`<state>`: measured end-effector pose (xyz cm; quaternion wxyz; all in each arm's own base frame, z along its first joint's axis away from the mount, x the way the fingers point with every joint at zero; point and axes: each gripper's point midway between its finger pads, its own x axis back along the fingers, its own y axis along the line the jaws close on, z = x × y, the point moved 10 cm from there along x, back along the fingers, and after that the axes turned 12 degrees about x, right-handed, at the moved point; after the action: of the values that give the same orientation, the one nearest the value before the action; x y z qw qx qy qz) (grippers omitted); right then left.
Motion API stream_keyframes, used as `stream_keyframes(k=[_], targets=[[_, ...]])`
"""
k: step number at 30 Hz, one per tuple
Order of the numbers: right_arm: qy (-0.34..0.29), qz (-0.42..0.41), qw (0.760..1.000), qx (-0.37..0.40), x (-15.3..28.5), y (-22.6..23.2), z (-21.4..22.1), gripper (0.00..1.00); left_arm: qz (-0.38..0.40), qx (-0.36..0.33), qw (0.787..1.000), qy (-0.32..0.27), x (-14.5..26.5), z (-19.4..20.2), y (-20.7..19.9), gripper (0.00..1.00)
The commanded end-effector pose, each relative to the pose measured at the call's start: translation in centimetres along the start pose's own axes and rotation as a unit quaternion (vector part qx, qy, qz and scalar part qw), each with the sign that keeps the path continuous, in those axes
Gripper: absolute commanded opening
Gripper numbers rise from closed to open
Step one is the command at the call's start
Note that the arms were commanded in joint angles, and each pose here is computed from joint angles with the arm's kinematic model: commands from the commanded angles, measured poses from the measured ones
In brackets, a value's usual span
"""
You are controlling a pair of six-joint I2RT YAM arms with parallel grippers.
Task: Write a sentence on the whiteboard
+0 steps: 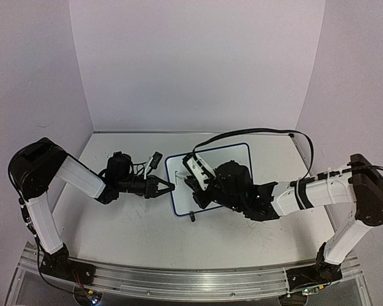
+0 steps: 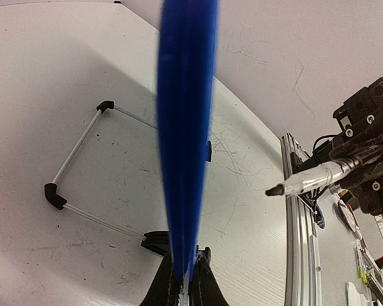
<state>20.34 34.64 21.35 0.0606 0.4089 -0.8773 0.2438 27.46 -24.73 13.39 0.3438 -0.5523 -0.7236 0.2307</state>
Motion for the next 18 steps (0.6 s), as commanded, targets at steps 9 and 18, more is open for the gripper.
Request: stream_keyframes(k=[9,18], targets=[[-0.022,0.049,0.999,-0.005,-1.2,-0.9,-1.7,0.0,-0.041,0.016,0.999,0.008,0.0,0.2,0.9,0.0],[-0.016,0.055,0.998,-0.004,-1.6,-0.9,-1.3,0.0,-0.042,0.015,0.999,0.009,0.1,0.3,0.8,0.0]])
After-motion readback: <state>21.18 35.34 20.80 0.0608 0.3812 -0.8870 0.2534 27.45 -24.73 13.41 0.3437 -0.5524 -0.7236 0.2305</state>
